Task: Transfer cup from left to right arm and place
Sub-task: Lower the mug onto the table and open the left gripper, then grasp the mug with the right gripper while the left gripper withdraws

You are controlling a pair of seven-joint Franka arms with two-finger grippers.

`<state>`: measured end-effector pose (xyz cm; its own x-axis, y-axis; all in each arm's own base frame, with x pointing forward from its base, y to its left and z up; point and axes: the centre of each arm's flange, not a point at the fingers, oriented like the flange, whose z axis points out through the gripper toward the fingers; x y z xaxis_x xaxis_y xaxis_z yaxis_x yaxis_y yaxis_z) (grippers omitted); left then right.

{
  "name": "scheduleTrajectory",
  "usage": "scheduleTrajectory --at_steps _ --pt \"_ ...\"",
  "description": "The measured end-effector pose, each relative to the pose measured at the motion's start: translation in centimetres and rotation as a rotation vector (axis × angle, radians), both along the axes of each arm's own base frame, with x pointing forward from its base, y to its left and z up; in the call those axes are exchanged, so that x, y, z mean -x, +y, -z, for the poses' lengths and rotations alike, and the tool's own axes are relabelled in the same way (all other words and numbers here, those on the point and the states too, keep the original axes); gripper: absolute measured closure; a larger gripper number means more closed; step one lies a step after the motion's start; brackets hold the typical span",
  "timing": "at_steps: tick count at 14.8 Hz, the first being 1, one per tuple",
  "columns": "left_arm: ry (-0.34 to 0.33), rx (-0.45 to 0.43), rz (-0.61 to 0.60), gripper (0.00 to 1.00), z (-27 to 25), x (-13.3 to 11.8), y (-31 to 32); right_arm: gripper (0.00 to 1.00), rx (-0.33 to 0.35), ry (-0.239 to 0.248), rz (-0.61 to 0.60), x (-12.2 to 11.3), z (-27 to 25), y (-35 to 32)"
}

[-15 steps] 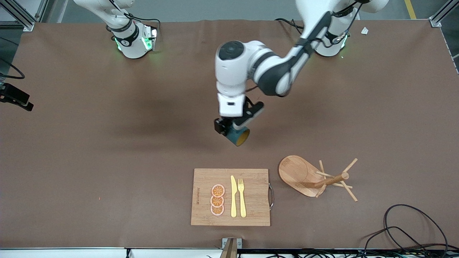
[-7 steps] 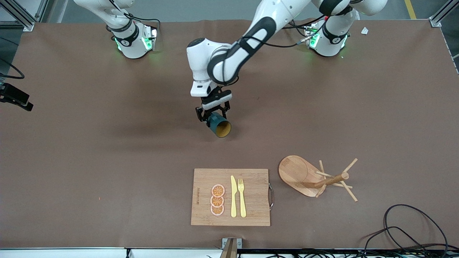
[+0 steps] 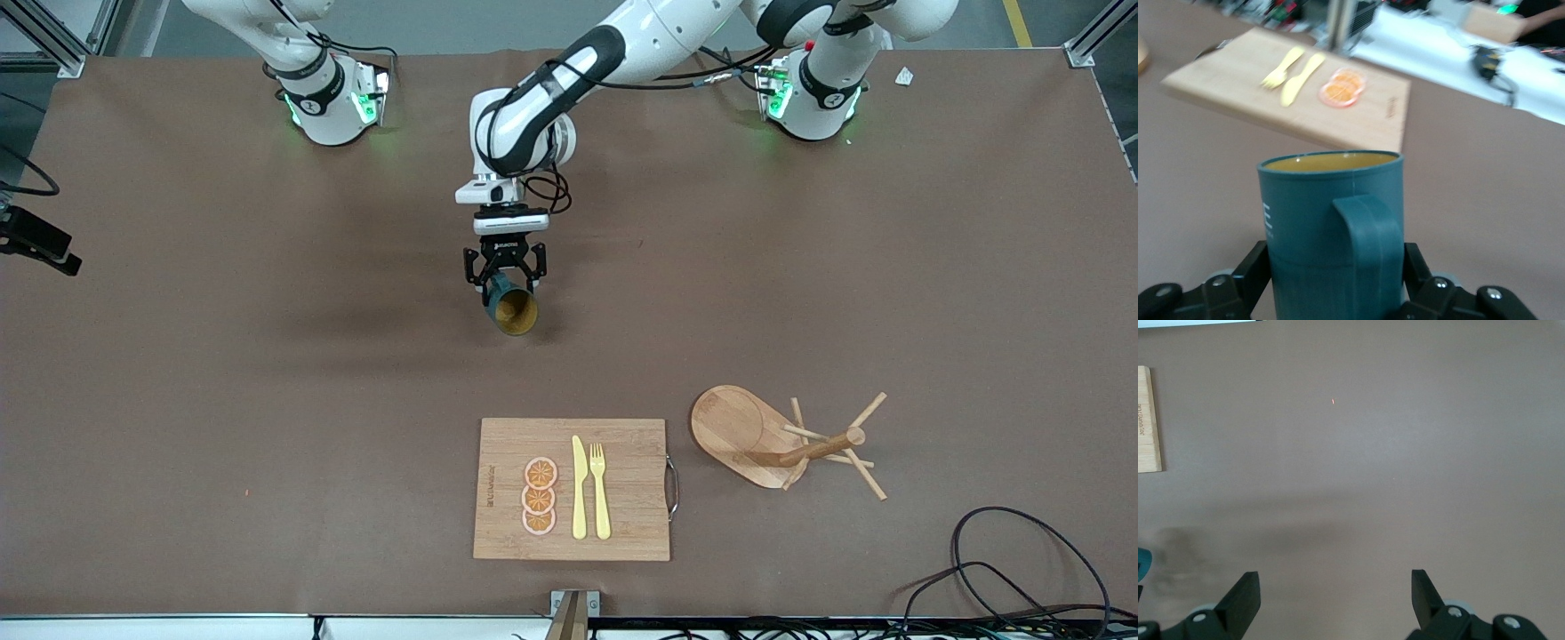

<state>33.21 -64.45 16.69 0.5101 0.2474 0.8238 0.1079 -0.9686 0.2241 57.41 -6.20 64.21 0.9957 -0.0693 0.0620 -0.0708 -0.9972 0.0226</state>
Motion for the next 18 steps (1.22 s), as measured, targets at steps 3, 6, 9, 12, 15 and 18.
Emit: scheduleTrajectory --at_steps 3,6,9,12,15,18 --pt "-0.101 -0.071 0.083 0.15 4.0 -0.1 1.1 0.00 -0.001 0.000 0.000 0.0 0.0 0.0" --pt "-0.171 -0.141 0.113 0.15 6.5 1.5 1.5 0.00 -0.003 -0.001 0.004 0.0 0.0 -0.2" --pt "-0.168 -0.162 0.115 0.00 7.6 5.7 0.8 0.00 -0.014 -0.002 0.012 0.1 0.0 -0.5" --pt "-0.095 -0.139 0.037 0.00 7.3 9.8 -0.4 0.00 -0.017 -0.003 0.016 0.1 0.0 -0.8" --pt "-0.020 -0.094 -0.098 0.00 3.7 12.2 -1.6 0.00 -0.021 0.002 0.013 0.0 0.2 -0.6" --pt "0.023 -0.052 -0.214 0.02 -3.7 12.2 -2.5 0.00 -0.035 0.066 -0.008 -1.9 4.0 0.7"
